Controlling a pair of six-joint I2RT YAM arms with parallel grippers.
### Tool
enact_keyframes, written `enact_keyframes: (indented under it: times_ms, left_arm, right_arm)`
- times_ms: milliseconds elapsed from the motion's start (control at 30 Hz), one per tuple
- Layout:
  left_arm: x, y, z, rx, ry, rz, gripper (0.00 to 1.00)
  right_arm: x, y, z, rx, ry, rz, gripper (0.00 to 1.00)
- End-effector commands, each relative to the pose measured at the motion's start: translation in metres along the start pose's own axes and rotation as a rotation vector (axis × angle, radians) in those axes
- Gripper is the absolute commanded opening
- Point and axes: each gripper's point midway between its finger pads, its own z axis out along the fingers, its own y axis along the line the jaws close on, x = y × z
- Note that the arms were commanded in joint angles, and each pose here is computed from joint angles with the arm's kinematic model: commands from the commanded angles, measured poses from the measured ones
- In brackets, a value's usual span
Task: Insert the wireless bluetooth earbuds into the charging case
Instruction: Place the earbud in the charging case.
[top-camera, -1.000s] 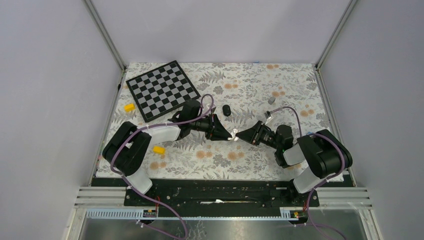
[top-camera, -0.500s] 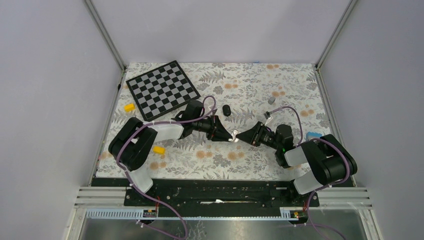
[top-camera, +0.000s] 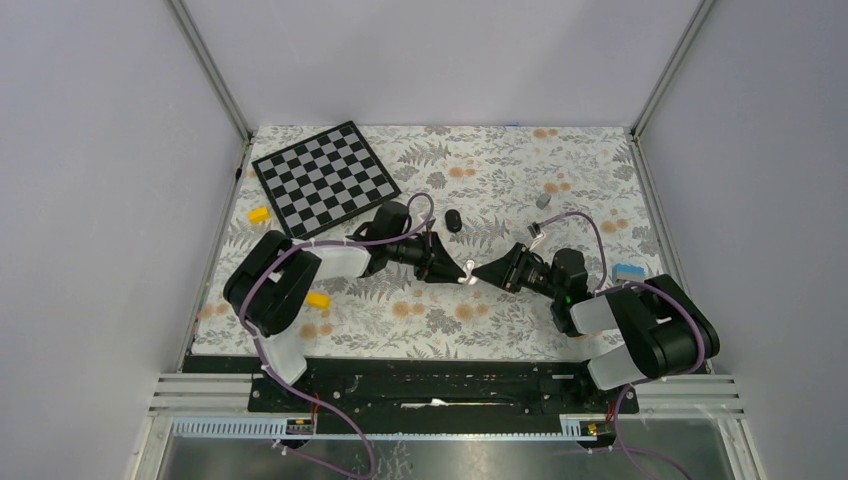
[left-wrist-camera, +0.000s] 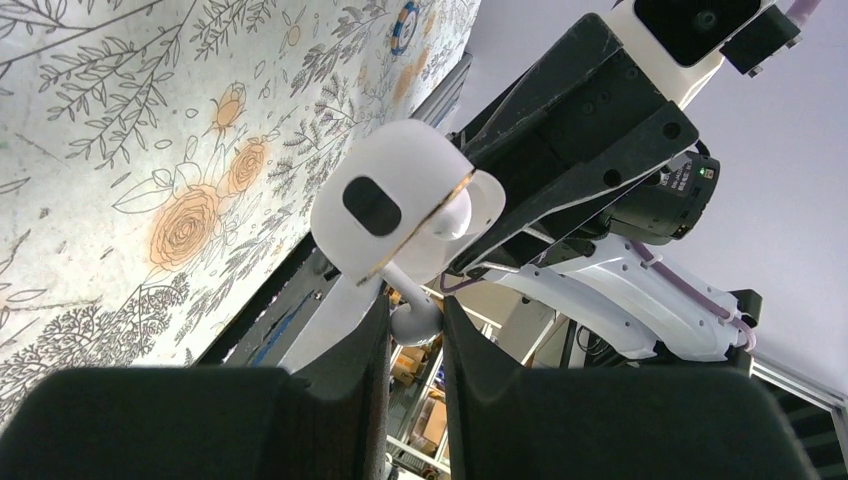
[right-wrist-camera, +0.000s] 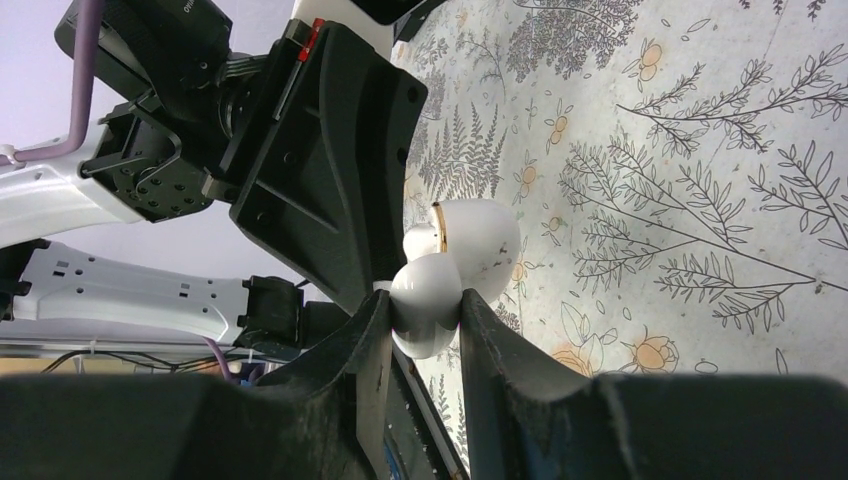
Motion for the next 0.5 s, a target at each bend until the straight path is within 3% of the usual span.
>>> enact_keyframes:
  times_ms: [0,333,467]
  left_arm:
    - [-0.0099,-0.0155,0.0044,0.04,-0.02,0.062,0.06]
    - [-0.0133,-0.008,0.0067,0.01,-0.027,0.066,0.06]
    - [-0.0158,-0.0106,0.0076,0.001,-0.034,0.082,0.13]
  right_arm:
    - [-0.0099,0.0137,0.0031,-0.039,-0.033,-0.066,0.0]
    - [-0.0076,0.0157,0.0005,-0.042,-0.03,-0.067,0.0]
    - [-0.0077,0.0177,-0.0003,-0.045,-0.03,-0.069,0.0]
